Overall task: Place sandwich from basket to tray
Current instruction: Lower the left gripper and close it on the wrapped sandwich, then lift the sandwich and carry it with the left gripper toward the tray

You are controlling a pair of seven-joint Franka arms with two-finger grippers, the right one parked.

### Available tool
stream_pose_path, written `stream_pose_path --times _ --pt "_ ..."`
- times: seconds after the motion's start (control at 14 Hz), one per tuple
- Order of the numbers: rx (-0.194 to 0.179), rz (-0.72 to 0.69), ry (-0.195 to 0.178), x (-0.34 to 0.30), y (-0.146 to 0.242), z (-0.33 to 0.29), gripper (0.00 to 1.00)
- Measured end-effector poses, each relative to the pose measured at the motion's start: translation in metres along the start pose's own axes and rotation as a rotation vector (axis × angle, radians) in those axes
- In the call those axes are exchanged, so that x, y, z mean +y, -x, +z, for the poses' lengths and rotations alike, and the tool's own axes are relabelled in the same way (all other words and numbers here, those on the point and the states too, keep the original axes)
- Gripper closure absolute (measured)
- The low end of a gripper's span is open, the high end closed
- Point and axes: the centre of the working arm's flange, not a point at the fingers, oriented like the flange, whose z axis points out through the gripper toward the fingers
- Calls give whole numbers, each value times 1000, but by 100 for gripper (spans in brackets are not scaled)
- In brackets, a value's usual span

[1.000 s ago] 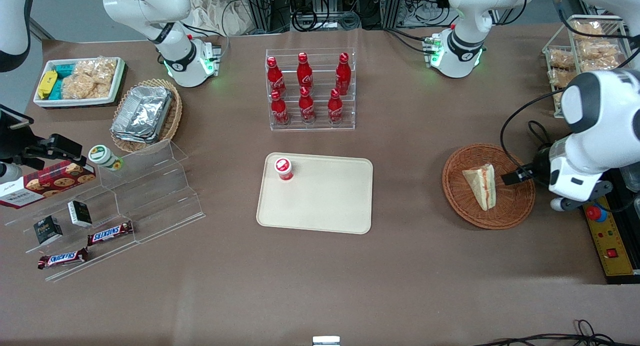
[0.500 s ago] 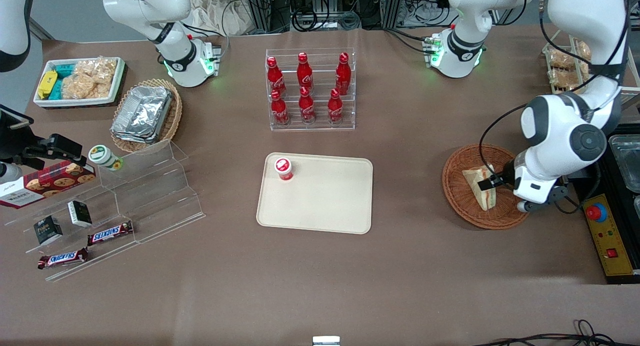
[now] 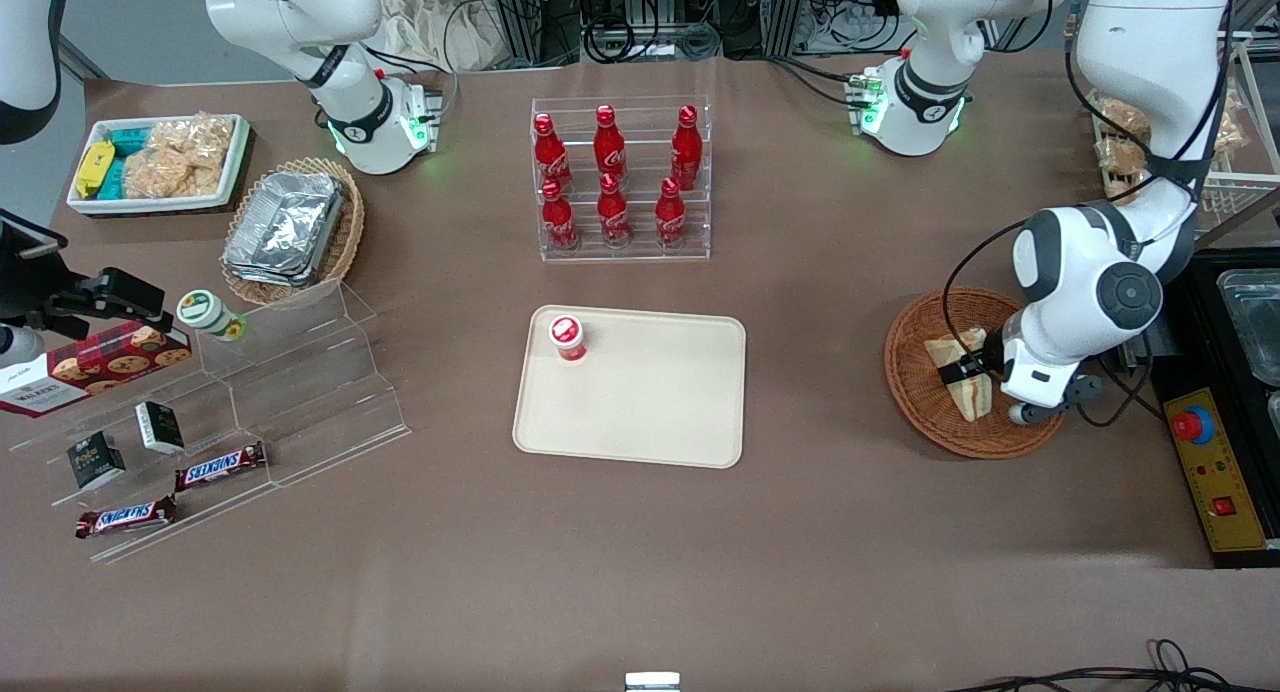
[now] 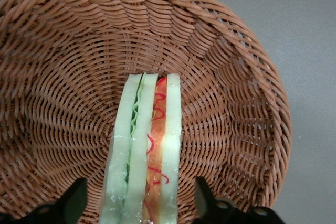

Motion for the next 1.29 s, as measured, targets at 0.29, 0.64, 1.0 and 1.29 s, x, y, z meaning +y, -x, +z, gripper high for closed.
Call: stream_pose_path --times 0.29,0.64,1.0,1.29 --pt "1 0 0 0 0 0 55" --pt "58 14 28 15 -13 -45 62" --pt "63 61 28 47 -28 -179 63" --pt "21 153 -59 79 1 -292 64"
